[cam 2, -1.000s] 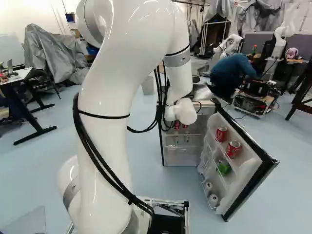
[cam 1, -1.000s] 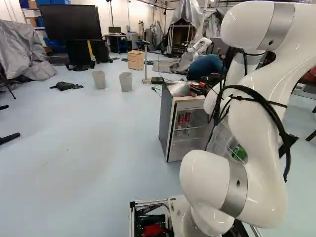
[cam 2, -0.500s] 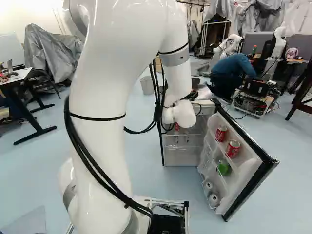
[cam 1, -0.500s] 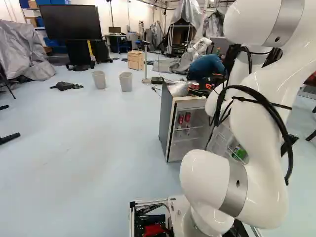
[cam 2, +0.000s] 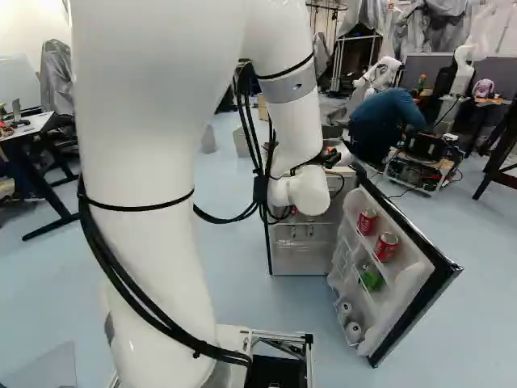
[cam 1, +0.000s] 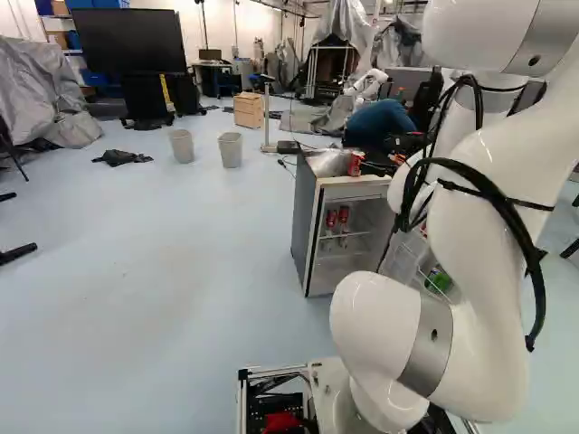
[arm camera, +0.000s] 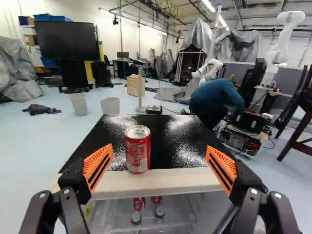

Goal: Grab a drink from the fridge

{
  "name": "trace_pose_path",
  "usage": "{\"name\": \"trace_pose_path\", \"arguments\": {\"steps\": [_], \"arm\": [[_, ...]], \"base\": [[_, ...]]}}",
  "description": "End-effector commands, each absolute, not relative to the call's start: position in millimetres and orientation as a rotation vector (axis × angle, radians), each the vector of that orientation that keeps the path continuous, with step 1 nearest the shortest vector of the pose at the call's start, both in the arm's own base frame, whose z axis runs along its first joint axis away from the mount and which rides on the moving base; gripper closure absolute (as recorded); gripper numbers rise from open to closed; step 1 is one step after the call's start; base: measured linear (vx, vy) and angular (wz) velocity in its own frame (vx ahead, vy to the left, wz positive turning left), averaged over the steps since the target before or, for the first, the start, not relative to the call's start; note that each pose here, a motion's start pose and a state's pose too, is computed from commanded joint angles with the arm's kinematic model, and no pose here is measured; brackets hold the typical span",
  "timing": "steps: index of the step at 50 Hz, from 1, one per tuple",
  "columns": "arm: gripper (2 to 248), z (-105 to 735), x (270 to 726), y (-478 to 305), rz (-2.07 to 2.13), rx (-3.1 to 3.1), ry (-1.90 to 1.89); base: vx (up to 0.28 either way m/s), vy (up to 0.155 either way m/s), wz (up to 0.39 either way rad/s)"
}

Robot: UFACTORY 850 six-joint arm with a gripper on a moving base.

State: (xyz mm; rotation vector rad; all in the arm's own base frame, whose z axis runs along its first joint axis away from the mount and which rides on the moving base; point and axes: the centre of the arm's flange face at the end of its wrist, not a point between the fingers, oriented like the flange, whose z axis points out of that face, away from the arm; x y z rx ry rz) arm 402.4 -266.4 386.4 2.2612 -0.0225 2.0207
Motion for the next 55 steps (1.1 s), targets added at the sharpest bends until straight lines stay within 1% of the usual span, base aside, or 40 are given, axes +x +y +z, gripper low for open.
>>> {"name": "trace_pose_path", "arguments": {"steps": [55], "arm": [[3, 401.6, 355.3, -367.7, 1.378, 2.366, -0.634]], "base": [[0.0, 0.0, 0.0]]}}
